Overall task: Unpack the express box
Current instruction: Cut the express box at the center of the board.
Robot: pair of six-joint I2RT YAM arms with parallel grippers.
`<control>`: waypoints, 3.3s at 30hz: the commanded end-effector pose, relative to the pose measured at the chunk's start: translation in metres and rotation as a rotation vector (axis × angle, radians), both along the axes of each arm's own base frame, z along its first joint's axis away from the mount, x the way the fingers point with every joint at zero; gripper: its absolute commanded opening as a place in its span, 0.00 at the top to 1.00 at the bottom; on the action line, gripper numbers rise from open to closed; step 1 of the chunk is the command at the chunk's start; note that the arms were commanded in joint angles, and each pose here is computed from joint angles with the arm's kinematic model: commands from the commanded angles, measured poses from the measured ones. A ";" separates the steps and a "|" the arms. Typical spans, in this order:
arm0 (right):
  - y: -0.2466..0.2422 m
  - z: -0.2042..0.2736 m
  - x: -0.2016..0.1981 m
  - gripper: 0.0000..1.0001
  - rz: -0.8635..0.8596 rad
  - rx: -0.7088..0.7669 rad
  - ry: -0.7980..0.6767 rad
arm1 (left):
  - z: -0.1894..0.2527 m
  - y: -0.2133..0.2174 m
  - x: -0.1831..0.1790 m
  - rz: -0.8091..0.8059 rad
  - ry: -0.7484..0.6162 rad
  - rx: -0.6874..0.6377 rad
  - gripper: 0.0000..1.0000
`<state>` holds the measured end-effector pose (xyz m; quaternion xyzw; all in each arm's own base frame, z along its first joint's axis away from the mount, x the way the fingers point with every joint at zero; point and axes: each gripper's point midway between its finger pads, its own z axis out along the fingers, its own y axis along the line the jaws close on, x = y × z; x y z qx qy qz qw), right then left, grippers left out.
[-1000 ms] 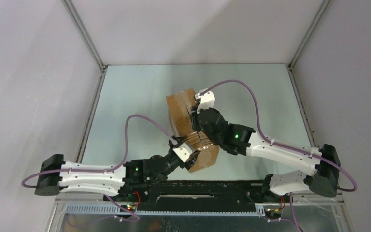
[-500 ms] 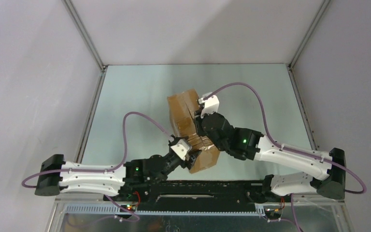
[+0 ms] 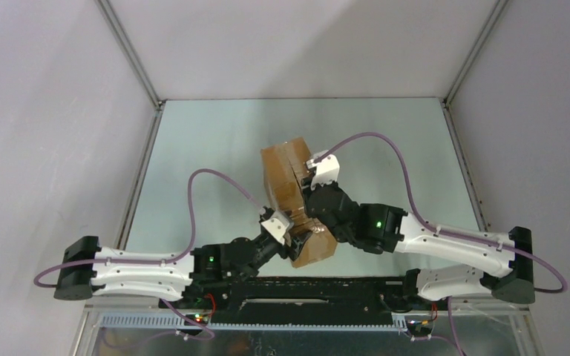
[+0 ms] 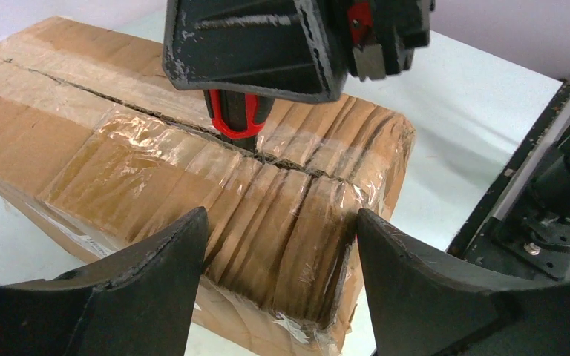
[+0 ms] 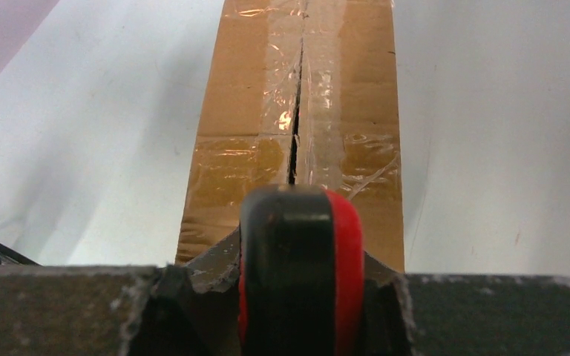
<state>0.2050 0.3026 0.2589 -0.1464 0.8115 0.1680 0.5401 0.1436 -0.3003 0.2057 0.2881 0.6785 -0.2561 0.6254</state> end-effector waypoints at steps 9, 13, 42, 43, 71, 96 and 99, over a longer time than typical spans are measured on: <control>0.007 -0.022 -0.068 1.00 0.145 0.016 0.172 | -0.066 0.030 0.014 0.144 0.095 0.215 0.26; -0.002 0.005 -0.058 1.00 0.141 0.061 0.131 | -0.068 0.031 0.014 0.146 0.104 0.215 0.26; 0.003 -0.022 -0.063 1.00 0.242 0.076 0.104 | 0.081 0.122 0.068 0.629 0.310 -0.089 0.00; 0.006 -0.022 -0.064 1.00 0.261 0.074 0.096 | 0.084 0.119 0.072 0.638 0.321 -0.105 0.00; 0.040 -0.018 -0.037 1.00 0.396 0.038 -0.065 | 0.007 0.135 0.131 0.845 0.739 -0.221 0.00; 0.036 -0.014 -0.042 1.00 0.218 -0.001 0.098 | -0.096 0.153 0.168 0.968 0.812 -0.748 0.03; 0.032 -0.011 -0.047 1.00 0.206 -0.011 0.105 | -0.105 0.163 0.166 1.047 0.809 -0.705 0.03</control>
